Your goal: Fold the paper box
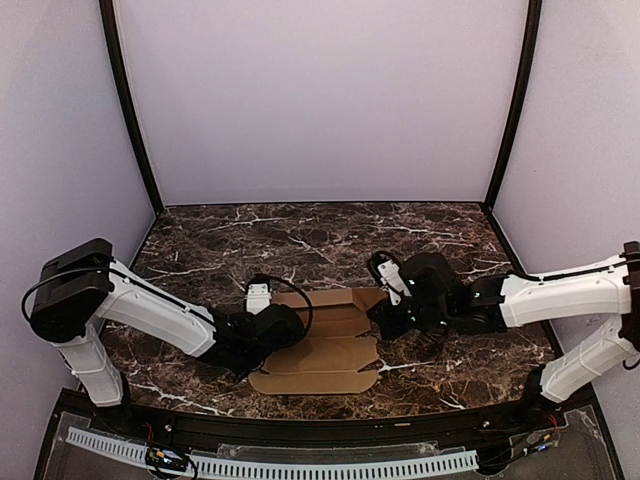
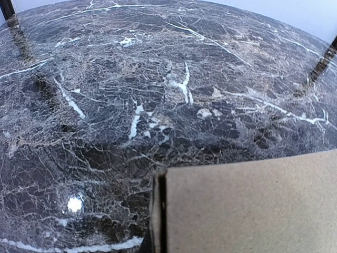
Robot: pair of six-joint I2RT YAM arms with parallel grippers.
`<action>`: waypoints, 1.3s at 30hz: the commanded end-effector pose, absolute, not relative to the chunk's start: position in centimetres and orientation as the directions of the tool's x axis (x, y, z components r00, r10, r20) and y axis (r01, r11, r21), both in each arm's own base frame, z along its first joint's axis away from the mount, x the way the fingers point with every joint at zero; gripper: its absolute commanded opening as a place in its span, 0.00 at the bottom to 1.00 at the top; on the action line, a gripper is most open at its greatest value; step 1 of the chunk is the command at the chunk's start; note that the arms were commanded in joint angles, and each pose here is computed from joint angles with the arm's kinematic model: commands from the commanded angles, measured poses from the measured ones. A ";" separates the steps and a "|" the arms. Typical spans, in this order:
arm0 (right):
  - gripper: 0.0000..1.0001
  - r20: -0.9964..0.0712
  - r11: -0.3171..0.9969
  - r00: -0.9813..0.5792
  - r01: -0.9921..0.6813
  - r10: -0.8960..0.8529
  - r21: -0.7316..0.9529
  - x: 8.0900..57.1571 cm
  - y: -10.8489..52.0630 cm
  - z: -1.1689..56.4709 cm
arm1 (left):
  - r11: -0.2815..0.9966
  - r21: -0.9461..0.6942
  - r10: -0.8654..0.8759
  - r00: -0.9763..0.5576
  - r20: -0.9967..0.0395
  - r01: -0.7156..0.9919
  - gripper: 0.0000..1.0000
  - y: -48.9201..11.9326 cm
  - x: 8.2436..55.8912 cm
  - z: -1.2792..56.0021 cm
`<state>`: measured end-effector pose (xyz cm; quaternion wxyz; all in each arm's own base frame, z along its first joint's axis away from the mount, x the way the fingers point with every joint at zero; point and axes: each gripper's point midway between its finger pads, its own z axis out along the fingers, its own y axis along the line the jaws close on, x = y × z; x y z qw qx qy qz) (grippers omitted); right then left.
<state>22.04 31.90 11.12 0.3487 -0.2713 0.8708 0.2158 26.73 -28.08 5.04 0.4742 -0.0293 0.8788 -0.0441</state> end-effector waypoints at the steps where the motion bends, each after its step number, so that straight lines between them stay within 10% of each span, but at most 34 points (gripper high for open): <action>1: 0.00 -0.755 0.721 -0.599 -0.644 -0.267 0.256 19.7 30.2 13.2 | 0.978 -0.205 -0.190 -0.566 -0.802 -0.038 0.01 -27.2 27.4 6.4; 21: 0.00 -0.837 0.429 -0.527 -0.728 0.150 0.535 15.8 29.0 22.9 | 0.679 -0.727 -0.482 -0.685 -0.546 0.103 0.01 -30.3 24.6 11.4; 39: 0.00 -0.844 0.180 -0.470 -0.835 0.259 0.520 14.4 32.5 29.8 | 0.537 -0.832 -0.462 -0.777 -0.428 0.139 0.01 -33.6 23.2 11.7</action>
